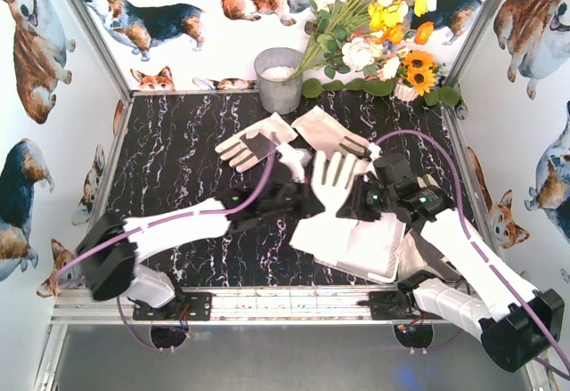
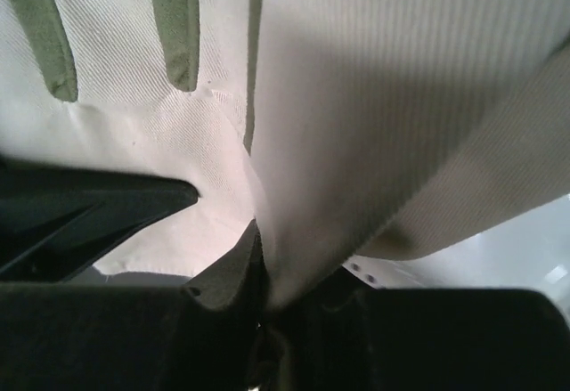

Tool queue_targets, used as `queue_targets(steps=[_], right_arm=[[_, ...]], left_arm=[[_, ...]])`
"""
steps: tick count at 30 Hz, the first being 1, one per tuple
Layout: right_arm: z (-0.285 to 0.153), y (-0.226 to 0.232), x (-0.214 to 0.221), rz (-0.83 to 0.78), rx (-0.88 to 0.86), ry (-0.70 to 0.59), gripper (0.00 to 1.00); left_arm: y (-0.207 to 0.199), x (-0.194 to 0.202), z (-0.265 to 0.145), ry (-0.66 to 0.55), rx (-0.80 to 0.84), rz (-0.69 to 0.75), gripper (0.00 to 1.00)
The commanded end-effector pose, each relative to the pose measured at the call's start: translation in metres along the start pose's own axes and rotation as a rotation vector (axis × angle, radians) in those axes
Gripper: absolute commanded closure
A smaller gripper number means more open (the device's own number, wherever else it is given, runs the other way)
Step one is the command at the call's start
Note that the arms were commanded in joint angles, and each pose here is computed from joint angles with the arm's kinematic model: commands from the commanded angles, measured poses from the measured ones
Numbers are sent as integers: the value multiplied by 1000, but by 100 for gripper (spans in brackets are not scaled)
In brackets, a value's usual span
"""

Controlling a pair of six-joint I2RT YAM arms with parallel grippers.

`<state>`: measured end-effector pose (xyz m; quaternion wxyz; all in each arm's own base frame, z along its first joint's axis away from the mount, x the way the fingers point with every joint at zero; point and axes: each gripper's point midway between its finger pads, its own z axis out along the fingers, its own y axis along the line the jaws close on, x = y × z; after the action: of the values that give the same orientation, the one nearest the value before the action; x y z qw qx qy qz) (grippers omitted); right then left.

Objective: Put the gloves into the storage basket
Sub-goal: Place the glove in the bin.

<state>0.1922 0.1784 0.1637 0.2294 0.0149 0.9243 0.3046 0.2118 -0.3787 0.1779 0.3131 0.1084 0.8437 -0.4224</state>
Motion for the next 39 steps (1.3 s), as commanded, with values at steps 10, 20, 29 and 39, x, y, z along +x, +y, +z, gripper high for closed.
queue_targets(steps=[10, 20, 29, 39], right_arm=[[-28, -105, 5, 71, 555, -49, 100], [-14, -123, 22, 108, 628, 59, 100], [-8, -134, 32, 131, 682, 130, 100], [1, -156, 33, 110, 829, 247, 100]], left_arm=[[3, 18, 72, 46, -37, 64, 97], [1, 22, 69, 72, -53, 153, 55], [6, -20, 4, -63, -168, 253, 13], [76, -57, -91, -146, -369, 194, 0]])
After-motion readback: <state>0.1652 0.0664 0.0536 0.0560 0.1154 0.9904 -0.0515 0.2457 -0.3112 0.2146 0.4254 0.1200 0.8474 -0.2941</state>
